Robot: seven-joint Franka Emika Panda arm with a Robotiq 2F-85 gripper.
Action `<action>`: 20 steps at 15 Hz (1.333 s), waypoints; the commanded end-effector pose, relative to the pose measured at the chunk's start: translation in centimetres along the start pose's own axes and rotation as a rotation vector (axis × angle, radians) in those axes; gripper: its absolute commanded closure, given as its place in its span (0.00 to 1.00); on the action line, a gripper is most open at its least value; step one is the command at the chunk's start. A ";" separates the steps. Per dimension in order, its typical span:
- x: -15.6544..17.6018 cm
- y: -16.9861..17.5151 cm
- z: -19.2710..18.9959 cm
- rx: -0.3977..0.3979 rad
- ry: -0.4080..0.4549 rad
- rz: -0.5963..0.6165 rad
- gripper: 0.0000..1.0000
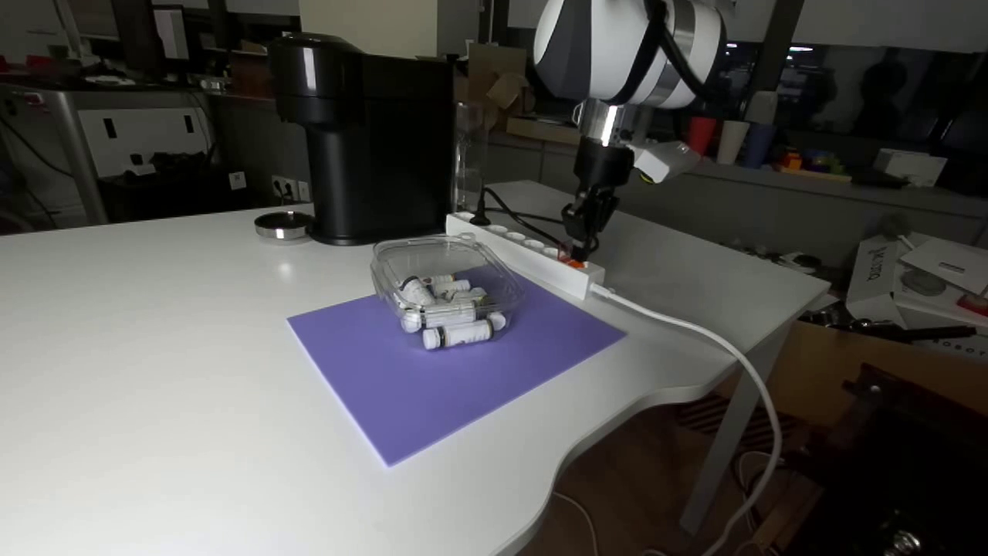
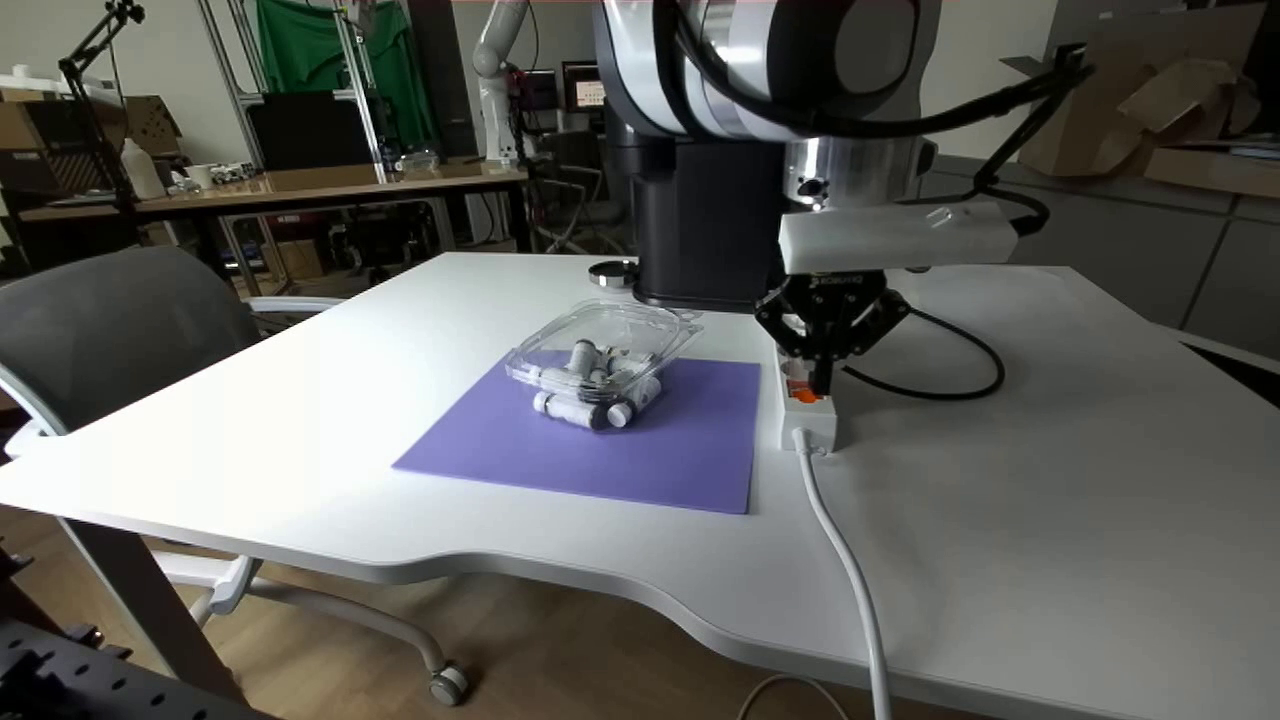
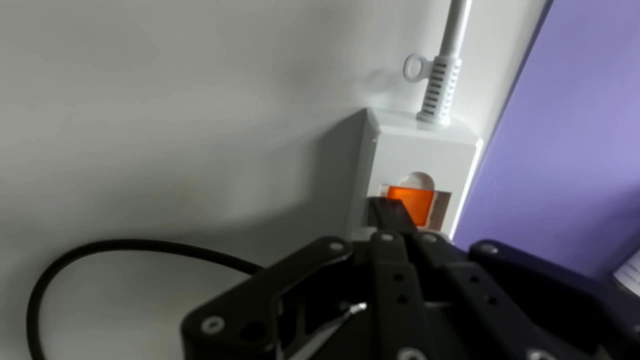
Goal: Flick the last switch on the extension cord
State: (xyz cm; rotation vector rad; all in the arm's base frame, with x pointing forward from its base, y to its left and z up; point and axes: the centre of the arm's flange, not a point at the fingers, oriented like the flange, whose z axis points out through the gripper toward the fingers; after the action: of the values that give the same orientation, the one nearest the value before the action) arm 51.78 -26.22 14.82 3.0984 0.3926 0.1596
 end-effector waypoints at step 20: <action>1.5 -0.5 0.0 0.012 -0.013 0.020 1.00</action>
State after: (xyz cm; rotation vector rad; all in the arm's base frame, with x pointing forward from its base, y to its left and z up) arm 52.44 -24.88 14.76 3.1132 0.4195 0.1609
